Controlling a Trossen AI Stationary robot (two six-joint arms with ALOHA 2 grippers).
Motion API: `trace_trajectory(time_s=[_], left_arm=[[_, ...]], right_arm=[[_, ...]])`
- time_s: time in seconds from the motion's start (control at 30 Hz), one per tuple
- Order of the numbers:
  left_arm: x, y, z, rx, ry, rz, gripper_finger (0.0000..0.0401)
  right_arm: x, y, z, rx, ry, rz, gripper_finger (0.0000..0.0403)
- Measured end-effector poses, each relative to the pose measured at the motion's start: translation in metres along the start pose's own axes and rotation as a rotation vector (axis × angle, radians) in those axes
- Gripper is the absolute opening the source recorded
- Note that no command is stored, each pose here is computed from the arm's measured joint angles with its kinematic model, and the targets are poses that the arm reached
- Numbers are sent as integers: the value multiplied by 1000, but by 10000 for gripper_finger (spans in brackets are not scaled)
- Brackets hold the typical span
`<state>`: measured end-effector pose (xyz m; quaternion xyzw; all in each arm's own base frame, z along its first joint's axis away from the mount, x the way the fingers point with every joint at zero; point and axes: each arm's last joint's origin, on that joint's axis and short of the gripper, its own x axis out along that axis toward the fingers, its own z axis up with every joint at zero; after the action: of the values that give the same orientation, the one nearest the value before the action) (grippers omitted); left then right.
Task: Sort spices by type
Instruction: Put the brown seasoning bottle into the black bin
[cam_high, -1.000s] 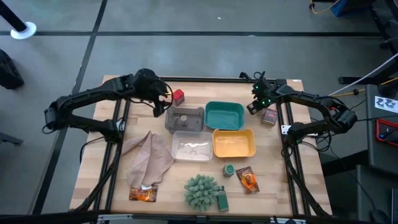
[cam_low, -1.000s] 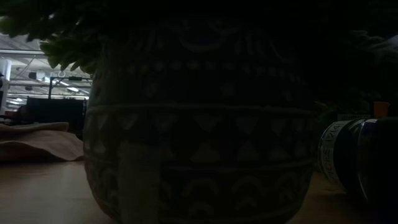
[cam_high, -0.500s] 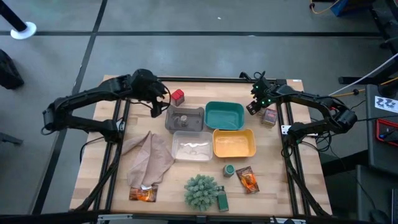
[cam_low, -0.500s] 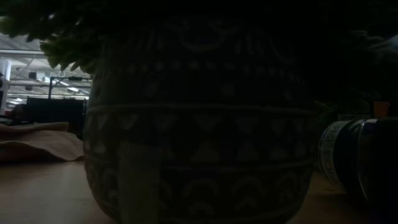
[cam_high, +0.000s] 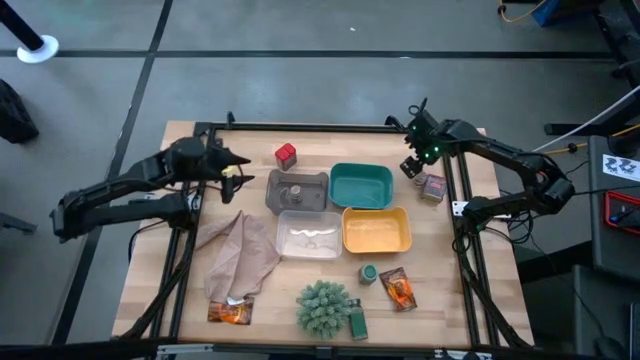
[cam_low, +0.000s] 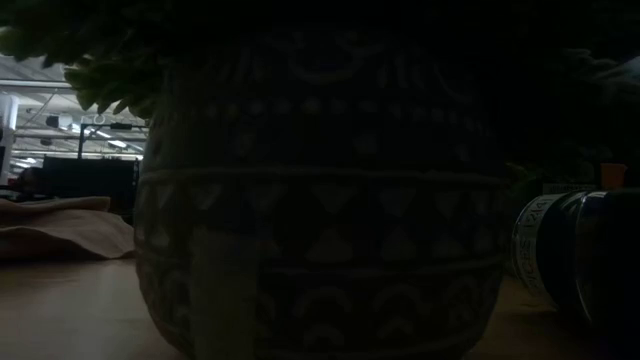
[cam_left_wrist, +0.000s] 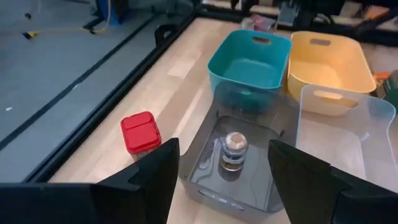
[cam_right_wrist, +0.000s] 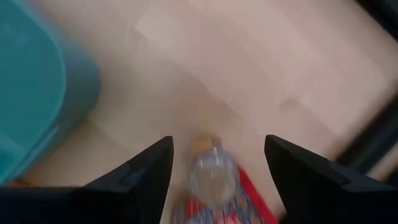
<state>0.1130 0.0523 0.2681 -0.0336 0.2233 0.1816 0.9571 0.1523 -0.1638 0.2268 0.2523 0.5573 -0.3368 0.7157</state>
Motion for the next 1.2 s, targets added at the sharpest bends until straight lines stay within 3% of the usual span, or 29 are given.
trace_trajectory(time_s=[0.2,0.43,1.03,1.2], left_arm=[[-2,-1,-25,-37,-73,2,230],[2,-2,-41,-37,-77,3,230],[21,-2,-66,-71,-74,3,230],[21,-2,-66,-71,-77,3,230]], right_arm=[[-1,-1,-12,0,122,-10,255],[15,0,-24,3,171,12,255],[41,0,-33,3,111,14,254],[45,0,-32,12,86,15,227]])
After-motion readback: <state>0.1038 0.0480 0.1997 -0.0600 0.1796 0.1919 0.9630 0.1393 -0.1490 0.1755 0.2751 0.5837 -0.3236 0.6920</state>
